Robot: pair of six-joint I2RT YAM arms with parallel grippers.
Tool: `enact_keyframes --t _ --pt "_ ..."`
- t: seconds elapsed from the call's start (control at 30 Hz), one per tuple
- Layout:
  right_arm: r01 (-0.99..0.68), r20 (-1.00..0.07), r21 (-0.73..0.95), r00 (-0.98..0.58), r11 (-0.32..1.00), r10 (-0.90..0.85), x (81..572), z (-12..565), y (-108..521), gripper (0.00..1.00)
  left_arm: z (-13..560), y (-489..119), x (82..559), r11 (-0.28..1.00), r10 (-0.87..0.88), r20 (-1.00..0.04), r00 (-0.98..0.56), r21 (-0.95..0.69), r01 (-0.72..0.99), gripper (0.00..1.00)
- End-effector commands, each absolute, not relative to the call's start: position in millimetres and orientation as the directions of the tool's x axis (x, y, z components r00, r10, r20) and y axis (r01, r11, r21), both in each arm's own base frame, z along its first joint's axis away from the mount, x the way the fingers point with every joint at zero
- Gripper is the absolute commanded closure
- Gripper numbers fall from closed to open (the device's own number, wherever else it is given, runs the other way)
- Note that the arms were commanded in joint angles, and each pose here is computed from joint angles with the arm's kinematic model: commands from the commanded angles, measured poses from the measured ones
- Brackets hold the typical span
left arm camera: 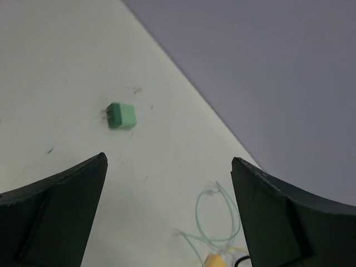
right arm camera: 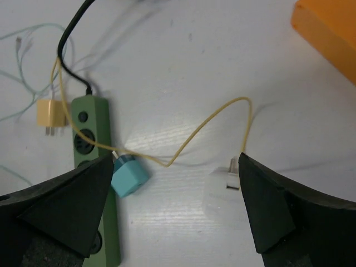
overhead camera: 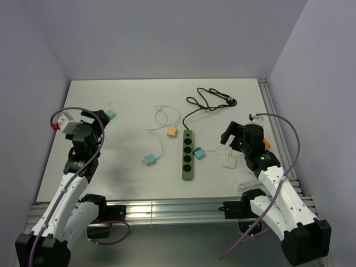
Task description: Insert the plug
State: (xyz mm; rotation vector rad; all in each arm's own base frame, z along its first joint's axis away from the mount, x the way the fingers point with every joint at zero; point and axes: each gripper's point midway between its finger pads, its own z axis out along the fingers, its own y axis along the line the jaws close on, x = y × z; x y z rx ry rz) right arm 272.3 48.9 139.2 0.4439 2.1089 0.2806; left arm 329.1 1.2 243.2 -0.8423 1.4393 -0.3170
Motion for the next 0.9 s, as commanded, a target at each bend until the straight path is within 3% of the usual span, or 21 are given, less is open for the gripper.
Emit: enact_keyframes --t 0.0,0.07,0.2,0.27,0.33,0.37,0.53,0.6,0.87 --pt "0.111 -0.777 0.351 -0.519 0.93 0.355 271.4 158.8 73.4 0.0 210.0 14.3 293.3 0.516 -0.76 -0.643 0.095 -0.686 -0.513 0.01" --pt "0.0 -0.764 0.381 -0.564 0.924 0.315 275.2 163.4 105.6 0.0 214.4 -10.7 293.8 0.632 -0.736 -0.676 -0.048 -0.66 -0.406 0.01" --pt "-0.168 -0.756 0.396 -0.618 0.903 0.217 279.8 172.7 171.4 0.0 217.1 -39.6 281.4 0.669 -0.741 -0.649 -0.175 -0.686 -0.288 0.01" --pt "-0.17 -0.742 0.371 -0.645 0.913 0.182 292.4 175.4 196.8 0.0 216.5 -51.8 276.7 0.669 -0.743 -0.631 -0.224 -0.703 -0.241 0.01" --pt "-0.177 -0.736 0.388 -0.651 0.905 0.188 302.4 196.1 228.0 0.06 213.5 -53.6 271.7 0.67 -0.742 -0.624 -0.244 -0.701 -0.244 0.03" --pt "-0.147 -0.7 0.359 -0.696 0.922 0.161 306.4 177.2 236.6 0.09 211.6 -52.5 268.8 0.674 -0.739 -0.625 -0.253 -0.692 -0.259 0.04" --pt "-0.046 -0.694 0.343 -0.685 0.938 0.22 335.5 191.1 281.2 0.16 219.1 -48.1 262.7 0.692 -0.722 -0.638 -0.269 -0.662 -0.287 0.1" --pt "0.006 -0.65 0.3 -0.73 0.954 0.209 341.3 166.2 290.7 0.21 220.5 -48.1 259.5 0.693 -0.721 -0.636 -0.274 -0.662 -0.287 0.11" --pt "0.159 -0.614 0.168 -0.755 0.973 0.229 368.1 119.5 307.0 0.27 236.4 -56.7 256.8 0.706 -0.707 -0.642 -0.297 -0.672 -0.226 0.13"
